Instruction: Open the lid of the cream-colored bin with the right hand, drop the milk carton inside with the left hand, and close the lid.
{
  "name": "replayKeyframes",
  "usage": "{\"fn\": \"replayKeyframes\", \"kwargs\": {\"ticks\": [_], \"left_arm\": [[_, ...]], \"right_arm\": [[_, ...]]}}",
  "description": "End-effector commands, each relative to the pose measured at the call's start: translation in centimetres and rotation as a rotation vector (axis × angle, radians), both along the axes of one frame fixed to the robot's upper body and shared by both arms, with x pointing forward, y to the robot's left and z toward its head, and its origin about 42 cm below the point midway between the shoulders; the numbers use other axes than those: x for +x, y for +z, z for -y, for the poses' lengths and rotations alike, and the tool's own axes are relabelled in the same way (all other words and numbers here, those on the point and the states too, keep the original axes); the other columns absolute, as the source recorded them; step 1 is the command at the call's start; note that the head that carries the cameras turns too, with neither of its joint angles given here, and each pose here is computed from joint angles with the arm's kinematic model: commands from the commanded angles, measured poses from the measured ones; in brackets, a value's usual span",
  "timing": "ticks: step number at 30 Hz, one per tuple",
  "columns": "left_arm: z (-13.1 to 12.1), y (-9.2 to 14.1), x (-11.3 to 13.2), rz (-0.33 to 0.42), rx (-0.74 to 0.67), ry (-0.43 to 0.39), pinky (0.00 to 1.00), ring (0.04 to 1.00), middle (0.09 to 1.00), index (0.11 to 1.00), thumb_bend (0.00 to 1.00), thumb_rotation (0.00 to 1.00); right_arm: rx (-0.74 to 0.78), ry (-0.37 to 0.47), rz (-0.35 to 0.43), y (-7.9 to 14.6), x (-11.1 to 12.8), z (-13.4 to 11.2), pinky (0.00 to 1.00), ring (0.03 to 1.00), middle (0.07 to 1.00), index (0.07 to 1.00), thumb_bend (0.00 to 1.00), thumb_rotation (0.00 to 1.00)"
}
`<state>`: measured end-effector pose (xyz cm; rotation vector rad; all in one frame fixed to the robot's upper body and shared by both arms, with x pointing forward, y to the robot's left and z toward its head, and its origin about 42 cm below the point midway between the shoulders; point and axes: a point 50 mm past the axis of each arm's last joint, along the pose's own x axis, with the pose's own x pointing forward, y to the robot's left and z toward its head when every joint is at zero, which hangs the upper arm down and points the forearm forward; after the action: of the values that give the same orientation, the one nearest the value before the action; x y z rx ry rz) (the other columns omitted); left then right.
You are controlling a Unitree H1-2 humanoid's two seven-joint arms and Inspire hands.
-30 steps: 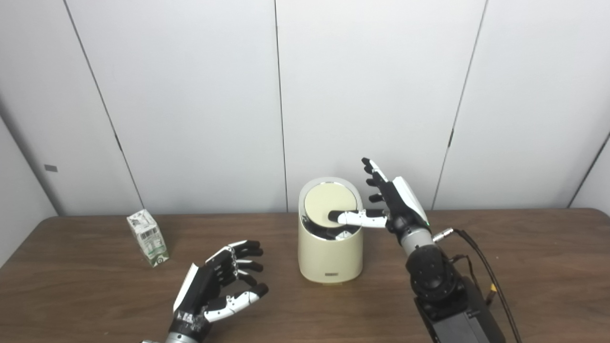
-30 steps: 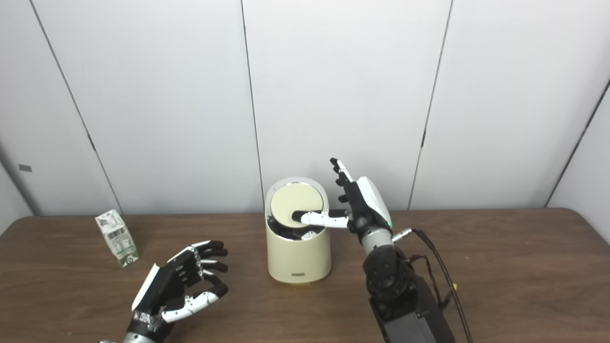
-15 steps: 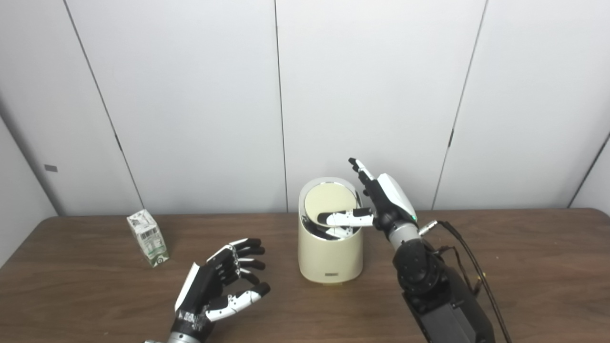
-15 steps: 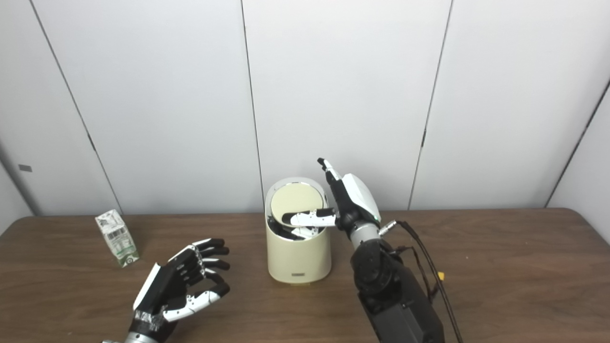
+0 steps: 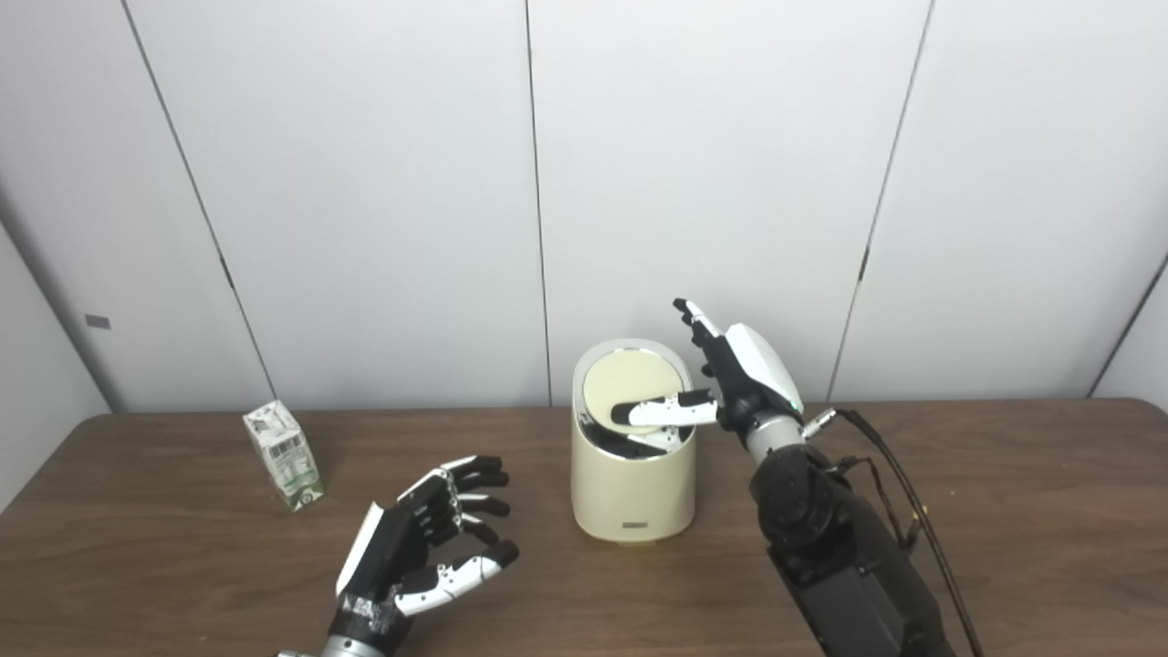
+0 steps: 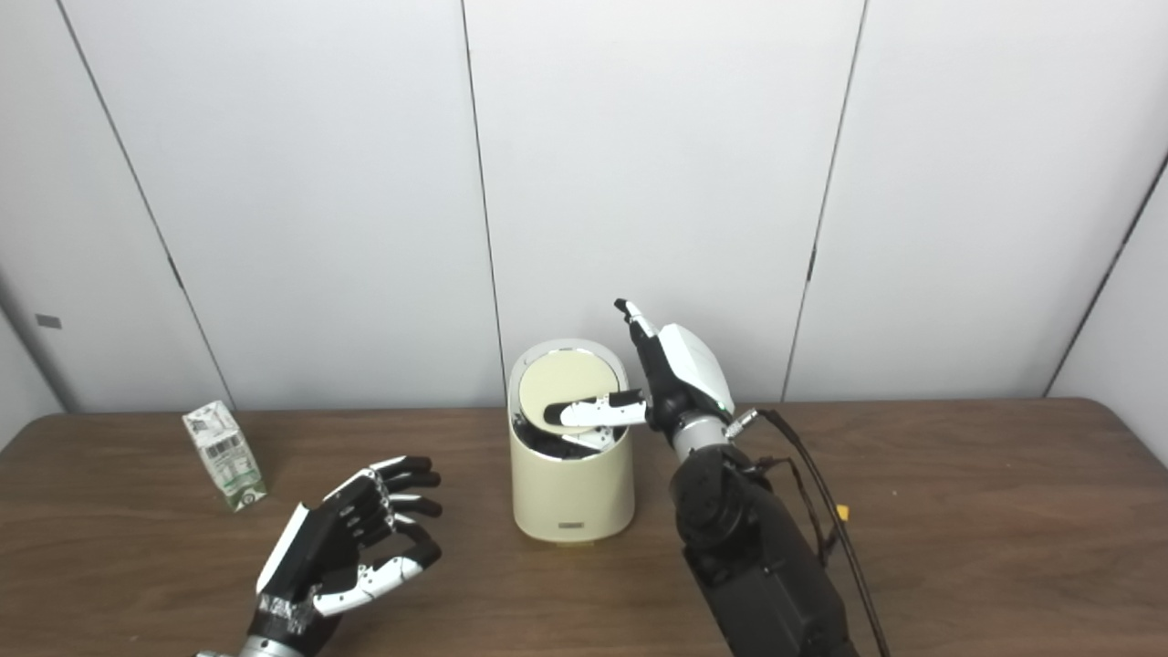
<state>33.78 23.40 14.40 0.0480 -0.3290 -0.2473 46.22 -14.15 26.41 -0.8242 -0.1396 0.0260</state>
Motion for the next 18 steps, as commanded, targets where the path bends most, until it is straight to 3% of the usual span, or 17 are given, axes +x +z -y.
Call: {"fn": "replayKeyframes", "kwargs": {"ticks": [1, 3, 7, 13, 18], "left_arm": [[0.1, 1.8, 0.4, 0.064, -0.003, -0.012, 0.51, 0.647, 0.745, 0.783, 0.68, 0.10], [0.1, 1.9, 0.3, 0.061, -0.004, -0.015, 0.51, 0.648, 0.746, 0.784, 0.68, 0.11], [0.0, 2.0, 0.2, 0.064, 0.003, -0.013, 0.51, 0.648, 0.746, 0.784, 0.66, 0.10], [-0.1, 2.3, 0.2, 0.073, 0.012, -0.015, 0.51, 0.648, 0.745, 0.782, 0.66, 0.10], [-0.2, 2.4, 0.2, 0.076, 0.016, -0.013, 0.51, 0.648, 0.749, 0.783, 0.67, 0.10]], "right_arm": [[-0.030, -0.025, 0.068, 2.6, 0.6, 0.4, 0.68, 0.848, 0.914, 0.936, 0.81, 0.39], [-0.046, -0.029, 0.055, 2.4, 0.5, 0.5, 0.66, 0.844, 0.913, 0.933, 0.80, 0.36], [-0.096, -0.020, 0.011, 1.8, 0.3, 0.5, 0.67, 0.855, 0.924, 0.924, 0.73, 0.20], [-0.135, -0.012, -0.055, 0.8, -0.2, 0.3, 0.67, 0.857, 0.921, 0.900, 0.75, 0.04], [-0.156, -0.006, -0.076, 0.3, -0.3, 0.2, 0.66, 0.849, 0.915, 0.891, 0.75, 0.01]]}}
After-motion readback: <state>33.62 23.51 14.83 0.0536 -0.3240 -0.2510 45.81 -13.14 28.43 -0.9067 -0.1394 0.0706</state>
